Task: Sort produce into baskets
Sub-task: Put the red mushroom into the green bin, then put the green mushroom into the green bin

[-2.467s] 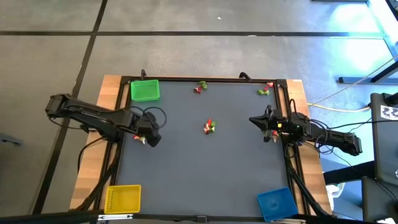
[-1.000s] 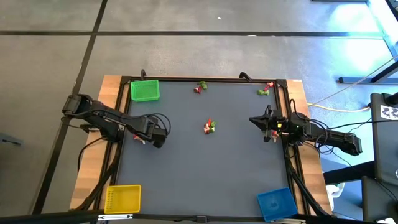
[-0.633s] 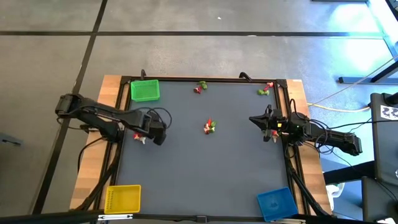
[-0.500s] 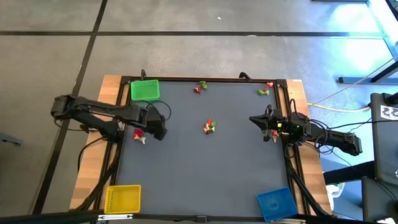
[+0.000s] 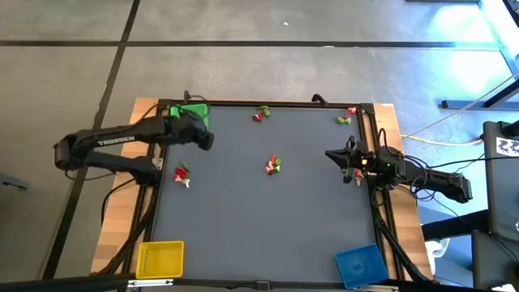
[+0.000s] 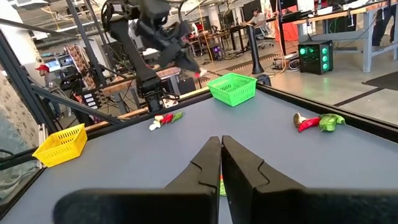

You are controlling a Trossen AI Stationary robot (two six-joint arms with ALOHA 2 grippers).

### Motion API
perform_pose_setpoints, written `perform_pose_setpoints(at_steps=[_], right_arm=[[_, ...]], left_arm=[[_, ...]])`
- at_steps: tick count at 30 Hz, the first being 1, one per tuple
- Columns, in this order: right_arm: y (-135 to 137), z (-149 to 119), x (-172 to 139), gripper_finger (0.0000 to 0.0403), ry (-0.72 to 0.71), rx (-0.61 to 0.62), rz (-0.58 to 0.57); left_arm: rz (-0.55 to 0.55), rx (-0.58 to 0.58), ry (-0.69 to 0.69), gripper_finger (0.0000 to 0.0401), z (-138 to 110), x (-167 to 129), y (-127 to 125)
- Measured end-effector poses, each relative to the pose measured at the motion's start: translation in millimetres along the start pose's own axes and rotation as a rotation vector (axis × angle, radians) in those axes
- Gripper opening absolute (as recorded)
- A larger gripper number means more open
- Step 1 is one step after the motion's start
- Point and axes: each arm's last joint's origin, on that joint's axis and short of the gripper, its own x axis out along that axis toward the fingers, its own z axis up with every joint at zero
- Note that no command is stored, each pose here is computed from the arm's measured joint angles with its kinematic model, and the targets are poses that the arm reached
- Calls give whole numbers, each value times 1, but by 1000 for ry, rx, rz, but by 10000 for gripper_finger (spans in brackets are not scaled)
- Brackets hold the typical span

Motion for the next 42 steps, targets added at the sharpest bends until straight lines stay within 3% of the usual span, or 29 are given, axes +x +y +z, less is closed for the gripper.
perform_pose_setpoints(at_steps=[8, 19, 28, 34, 42], right_arm=[[0, 0, 0, 17, -1, 1, -2], [0, 0, 0, 17, -2, -2, -4], [0, 0, 0, 17, -2, -4, -5], [0, 0, 0, 17, -2, -5, -5], [0, 0, 0, 17, -2, -5, -5]], left_arm=[[205, -14, -165, 56, 26, 26, 19], [332, -39, -86, 56, 22, 67, 40], [338, 3, -63, 60, 22, 71, 39], [328, -4, -60, 117, 21, 71, 39], [138, -14, -11, 177, 22, 65, 35]])
